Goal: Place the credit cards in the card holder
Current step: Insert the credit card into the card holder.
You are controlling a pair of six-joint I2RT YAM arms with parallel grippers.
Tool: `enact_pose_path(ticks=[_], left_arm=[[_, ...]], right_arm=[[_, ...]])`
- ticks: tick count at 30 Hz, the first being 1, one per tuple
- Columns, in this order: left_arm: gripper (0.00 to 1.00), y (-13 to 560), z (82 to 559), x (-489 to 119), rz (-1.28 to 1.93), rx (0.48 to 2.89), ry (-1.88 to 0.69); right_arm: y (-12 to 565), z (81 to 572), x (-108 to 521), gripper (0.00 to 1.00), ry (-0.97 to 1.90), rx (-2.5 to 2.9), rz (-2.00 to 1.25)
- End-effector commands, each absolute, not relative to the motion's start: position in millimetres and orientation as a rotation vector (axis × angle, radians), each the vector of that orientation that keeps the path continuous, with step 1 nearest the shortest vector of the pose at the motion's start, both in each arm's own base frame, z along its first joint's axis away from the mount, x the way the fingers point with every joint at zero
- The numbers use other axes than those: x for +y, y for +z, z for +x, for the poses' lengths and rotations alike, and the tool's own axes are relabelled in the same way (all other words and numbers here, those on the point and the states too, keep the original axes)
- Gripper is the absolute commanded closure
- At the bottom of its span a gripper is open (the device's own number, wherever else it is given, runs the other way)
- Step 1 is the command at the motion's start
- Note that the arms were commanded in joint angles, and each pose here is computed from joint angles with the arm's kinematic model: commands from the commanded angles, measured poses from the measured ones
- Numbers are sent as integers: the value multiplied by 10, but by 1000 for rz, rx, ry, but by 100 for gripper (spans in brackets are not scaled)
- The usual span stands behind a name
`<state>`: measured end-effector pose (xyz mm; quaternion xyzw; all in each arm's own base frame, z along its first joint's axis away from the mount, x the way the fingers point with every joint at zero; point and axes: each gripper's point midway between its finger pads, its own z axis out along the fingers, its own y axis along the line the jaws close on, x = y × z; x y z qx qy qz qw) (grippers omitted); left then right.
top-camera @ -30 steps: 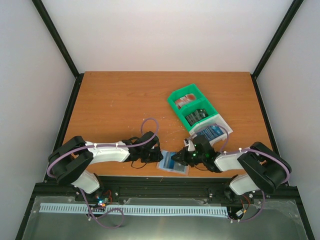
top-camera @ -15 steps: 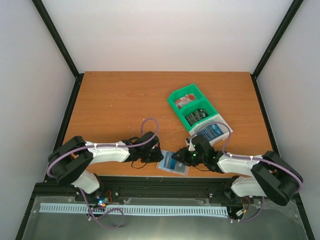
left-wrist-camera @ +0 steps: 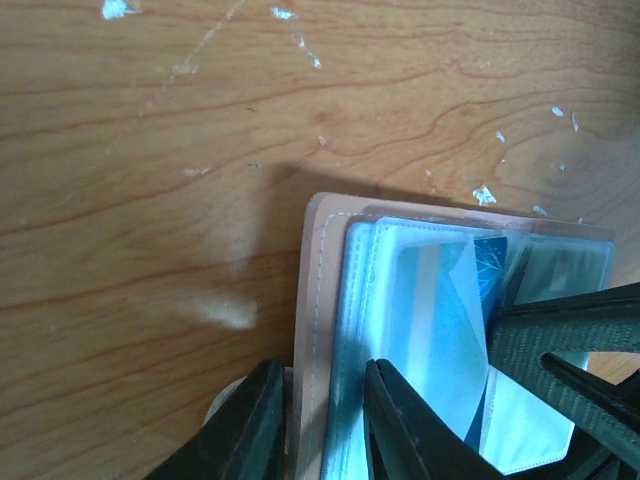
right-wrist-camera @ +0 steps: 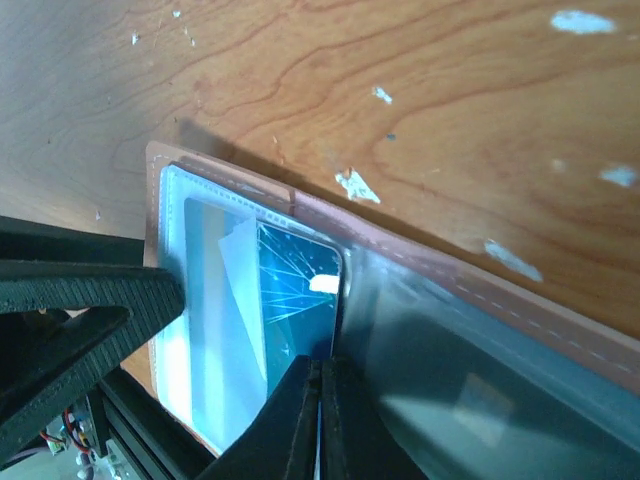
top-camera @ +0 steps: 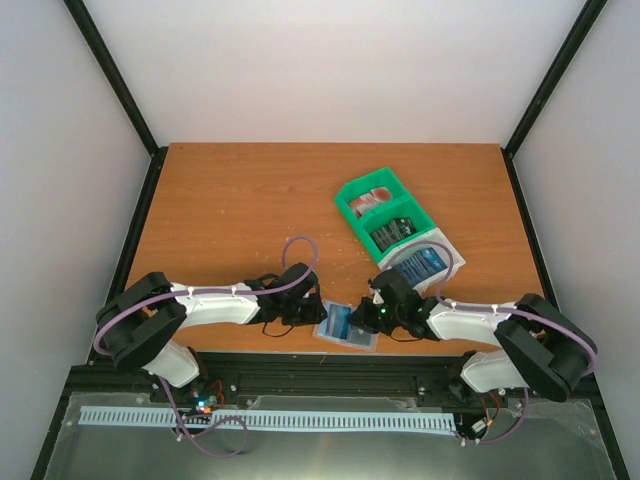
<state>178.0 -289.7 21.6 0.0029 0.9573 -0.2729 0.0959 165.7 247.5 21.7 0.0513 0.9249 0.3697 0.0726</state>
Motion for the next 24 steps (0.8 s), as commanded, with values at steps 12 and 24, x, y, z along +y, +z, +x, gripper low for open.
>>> enact_pose_path(ticks=[12,24], left_arm=[[72,-103,1545,-2626,9,2968,-650],[69,-36,1588,-2614,5,2946,-634]], right_arm=[[191,1591,2725,97,1200,2771,141],[364,1637,2553,94,1083,2731,144]])
